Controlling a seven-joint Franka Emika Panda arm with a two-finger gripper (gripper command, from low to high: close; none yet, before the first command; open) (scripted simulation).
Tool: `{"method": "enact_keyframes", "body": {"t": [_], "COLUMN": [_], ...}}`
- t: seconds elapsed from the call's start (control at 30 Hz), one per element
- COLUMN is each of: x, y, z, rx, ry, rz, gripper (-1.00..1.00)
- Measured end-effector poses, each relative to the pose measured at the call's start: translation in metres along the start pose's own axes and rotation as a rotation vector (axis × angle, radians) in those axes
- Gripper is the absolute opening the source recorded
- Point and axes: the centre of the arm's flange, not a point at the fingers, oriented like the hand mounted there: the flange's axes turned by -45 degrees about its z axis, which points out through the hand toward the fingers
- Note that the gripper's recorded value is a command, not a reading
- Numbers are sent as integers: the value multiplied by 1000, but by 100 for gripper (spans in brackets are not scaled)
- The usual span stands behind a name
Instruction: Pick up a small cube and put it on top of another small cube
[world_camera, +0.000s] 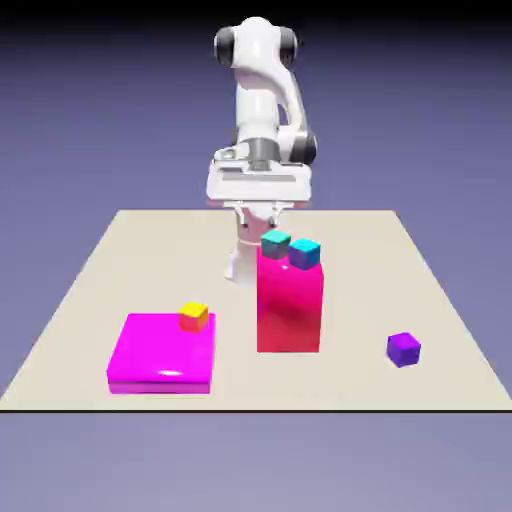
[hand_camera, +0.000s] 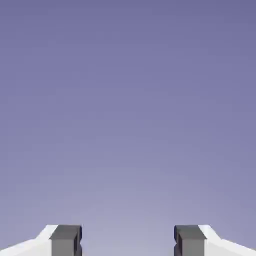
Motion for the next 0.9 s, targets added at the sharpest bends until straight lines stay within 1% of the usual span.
{"method": "enact_keyframes", "body": {"t": [0.2, 0.37, 0.43, 0.6, 0.8, 0.87, 0.9], "x": [3, -14, -26, -65, -132, -142, -152], "y": [-85, -162, -201, -274, -363, -374, -374], "z": [60, 104, 117, 149, 173, 175, 188], "rx": [108, 213, 265, 379, 533, 555, 554], "ry": [-194, -332, -377, -489, -594, -607, -606], "rz": [-420, -773, -928, -1269, -1682, -1737, -1736], "gripper": [0, 0, 0, 0, 0, 0, 0]}}
